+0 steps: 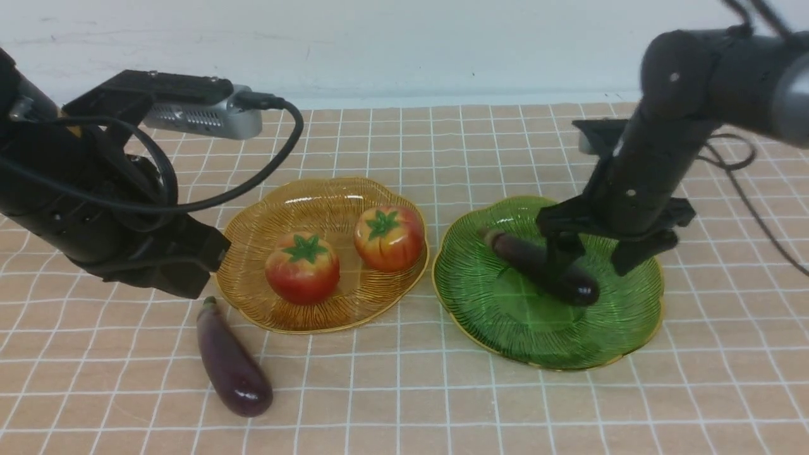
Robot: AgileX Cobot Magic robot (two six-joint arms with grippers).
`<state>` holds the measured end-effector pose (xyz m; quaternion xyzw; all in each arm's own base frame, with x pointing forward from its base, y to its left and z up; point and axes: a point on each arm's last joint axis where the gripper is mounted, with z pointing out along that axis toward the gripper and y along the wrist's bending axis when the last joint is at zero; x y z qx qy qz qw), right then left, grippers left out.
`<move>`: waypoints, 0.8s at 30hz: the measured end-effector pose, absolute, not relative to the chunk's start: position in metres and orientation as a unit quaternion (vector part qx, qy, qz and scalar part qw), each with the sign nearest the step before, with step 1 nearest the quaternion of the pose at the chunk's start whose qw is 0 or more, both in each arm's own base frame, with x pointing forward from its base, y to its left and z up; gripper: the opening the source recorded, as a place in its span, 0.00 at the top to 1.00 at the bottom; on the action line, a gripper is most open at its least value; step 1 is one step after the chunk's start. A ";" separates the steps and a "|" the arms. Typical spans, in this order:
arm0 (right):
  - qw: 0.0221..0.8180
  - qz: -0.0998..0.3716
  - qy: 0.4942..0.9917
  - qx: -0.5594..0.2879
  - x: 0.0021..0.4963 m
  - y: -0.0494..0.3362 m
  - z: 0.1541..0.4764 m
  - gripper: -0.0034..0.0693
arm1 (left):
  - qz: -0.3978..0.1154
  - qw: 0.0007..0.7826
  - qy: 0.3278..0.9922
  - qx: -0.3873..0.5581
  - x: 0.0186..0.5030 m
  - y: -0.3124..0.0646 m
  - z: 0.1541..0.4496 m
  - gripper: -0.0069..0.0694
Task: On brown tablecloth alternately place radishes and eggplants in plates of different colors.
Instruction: 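Put the eggplants into the green plate, then place the eggplant on the green plate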
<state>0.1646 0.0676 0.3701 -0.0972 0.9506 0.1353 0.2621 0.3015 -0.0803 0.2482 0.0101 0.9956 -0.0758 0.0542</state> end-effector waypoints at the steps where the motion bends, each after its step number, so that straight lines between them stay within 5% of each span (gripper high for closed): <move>1: 0.276 0.139 0.946 -0.098 0.158 0.066 0.375 0.65 | -0.072 0.044 0.996 0.009 0.304 -0.081 0.242 0.77; 16: 0.286 0.143 0.942 -0.097 0.152 0.064 0.378 0.69 | -0.046 -0.021 0.999 -0.009 0.323 -0.083 0.184 0.08; 19: 0.286 0.143 0.942 -0.097 0.152 0.064 0.378 0.69 | -0.040 -0.042 0.998 -0.011 0.327 -0.084 0.166 0.09; 24: 0.286 0.145 0.942 -0.097 0.152 0.064 0.378 0.69 | -0.003 -0.064 0.998 0.006 0.326 -0.078 0.157 0.41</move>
